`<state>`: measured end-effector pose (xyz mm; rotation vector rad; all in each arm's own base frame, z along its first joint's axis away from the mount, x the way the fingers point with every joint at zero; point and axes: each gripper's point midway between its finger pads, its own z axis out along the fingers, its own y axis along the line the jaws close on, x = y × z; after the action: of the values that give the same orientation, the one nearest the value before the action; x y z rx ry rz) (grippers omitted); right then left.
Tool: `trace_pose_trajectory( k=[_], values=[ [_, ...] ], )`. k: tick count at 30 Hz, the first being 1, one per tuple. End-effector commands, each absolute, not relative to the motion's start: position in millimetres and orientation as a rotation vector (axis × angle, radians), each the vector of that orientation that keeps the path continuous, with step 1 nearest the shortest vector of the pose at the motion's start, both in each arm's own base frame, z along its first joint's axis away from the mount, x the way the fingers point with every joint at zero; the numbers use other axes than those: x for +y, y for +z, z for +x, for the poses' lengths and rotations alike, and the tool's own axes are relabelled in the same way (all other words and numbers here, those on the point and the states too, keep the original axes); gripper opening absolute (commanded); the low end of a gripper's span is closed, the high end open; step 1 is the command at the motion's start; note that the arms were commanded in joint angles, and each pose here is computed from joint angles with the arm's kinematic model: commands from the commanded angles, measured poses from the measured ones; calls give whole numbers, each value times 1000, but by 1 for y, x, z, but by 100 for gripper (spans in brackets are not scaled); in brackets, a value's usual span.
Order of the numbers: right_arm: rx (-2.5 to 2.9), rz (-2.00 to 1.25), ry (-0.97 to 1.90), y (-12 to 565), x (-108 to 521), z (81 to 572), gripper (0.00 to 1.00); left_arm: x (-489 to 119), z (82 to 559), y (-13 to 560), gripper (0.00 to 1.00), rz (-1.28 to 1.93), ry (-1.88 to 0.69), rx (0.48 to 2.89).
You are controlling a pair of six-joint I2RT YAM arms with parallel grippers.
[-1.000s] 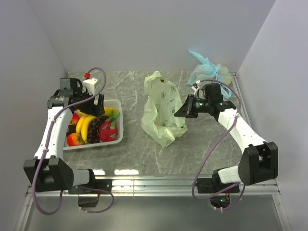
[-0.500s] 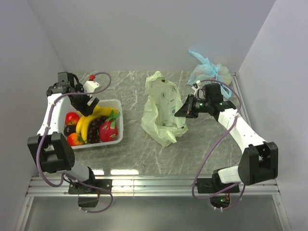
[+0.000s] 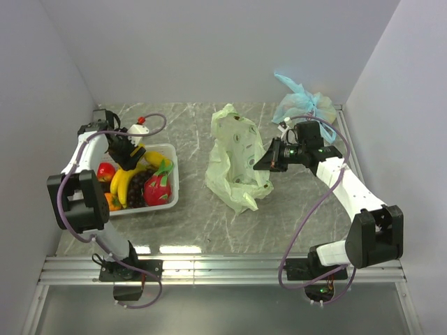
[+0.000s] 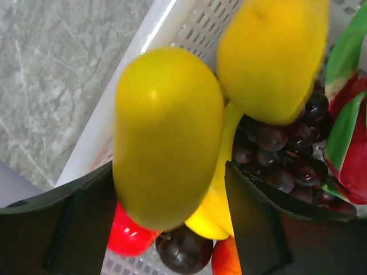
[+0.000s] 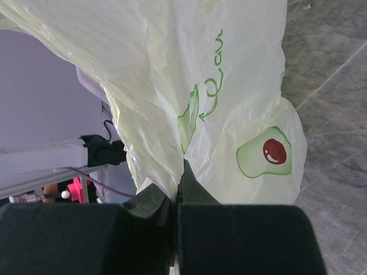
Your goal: Place the fake fruits into the plastic bag and tie a complex knot
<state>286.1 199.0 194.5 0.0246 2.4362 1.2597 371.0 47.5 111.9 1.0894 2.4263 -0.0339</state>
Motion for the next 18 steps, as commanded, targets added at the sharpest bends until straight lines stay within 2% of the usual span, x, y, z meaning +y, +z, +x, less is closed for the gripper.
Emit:
trace_pose_trajectory(
  k=[1, 4, 5, 8, 9, 11, 15, 18],
  values=[
    [2391, -17, 1269, 210, 200, 292, 0, 35, 365, 103, 74, 1119, -138, 2407],
    [2391, -17, 1273, 209, 201, 291, 0, 29, 361, 105, 57, 1084, -178, 2407],
    [2392, -17, 1275, 208, 201, 291, 0, 28, 362, 110, 44, 1070, -176, 2401],
    [2387, -28, 1271, 211, 200, 290, 0, 21, 363, 135, 24, 950, -229, 2391],
    [2384, -30, 1271, 212, 200, 290, 0, 22, 370, 155, 20, 918, -222, 2357],
    [2378, -30, 1279, 213, 201, 291, 0, 12, 369, 189, 13, 873, -262, 2299],
    [2375, -26, 1300, 213, 203, 290, 0, -47, 345, 282, 13, 848, -546, 2072],
    [2373, -22, 1325, 214, 205, 288, 0, -122, 317, 327, 13, 972, -670, 1924]
  ],
)
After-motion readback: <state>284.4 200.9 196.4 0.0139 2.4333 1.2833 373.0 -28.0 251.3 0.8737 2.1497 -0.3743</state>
